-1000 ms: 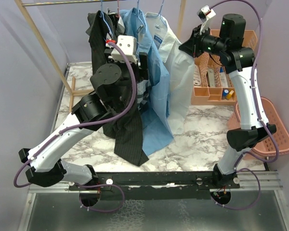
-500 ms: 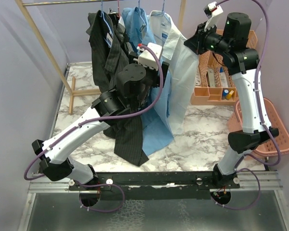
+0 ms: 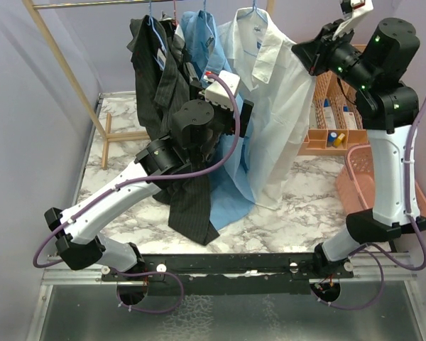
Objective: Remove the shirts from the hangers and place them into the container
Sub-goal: Pick up the hanger from the clothesline.
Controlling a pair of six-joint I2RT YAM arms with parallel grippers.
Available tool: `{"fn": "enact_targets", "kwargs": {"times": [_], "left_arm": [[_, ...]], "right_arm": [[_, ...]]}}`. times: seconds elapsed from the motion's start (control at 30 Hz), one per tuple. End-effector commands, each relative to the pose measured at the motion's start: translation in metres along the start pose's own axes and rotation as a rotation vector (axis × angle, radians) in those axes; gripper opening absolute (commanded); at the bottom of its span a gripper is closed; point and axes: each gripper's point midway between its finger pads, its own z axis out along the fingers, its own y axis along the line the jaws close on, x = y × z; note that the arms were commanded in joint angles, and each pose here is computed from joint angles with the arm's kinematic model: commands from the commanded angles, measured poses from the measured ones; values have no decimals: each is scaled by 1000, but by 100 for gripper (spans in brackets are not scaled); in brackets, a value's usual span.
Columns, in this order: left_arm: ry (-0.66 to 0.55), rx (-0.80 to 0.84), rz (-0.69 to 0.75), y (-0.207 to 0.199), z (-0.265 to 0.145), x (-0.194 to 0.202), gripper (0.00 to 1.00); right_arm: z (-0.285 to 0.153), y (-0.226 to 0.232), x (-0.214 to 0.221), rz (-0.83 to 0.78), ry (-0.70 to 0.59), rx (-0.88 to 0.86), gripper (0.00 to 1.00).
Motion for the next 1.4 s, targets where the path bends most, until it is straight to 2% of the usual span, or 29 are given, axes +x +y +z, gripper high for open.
{"fn": "enact_targets", "kwargs": {"times": [0.0, 0.17, 0.4, 0.63, 1.07, 1.37], "left_arm": [[-62, 39, -36, -2, -8, -21, 94], [-72, 49, -32, -2, -9, -23, 94], [-69, 84, -7, -12, -3, -19, 93], [-57, 141, 10, -31, 11, -7, 93], [-108, 151, 4, -39, 21, -16, 89], [-102, 114, 36, -34, 26, -15, 88]], "right_arm": [[-30, 8, -45, -43, -138, 26, 1], [-66, 17, -44, -80, -143, 45, 1], [-119, 24, -2, -82, -97, 98, 1], [-160, 19, 13, -72, -90, 184, 1], [-187, 61, -16, -24, -159, 25, 1], [-211, 84, -40, -76, -236, -47, 1]]}}
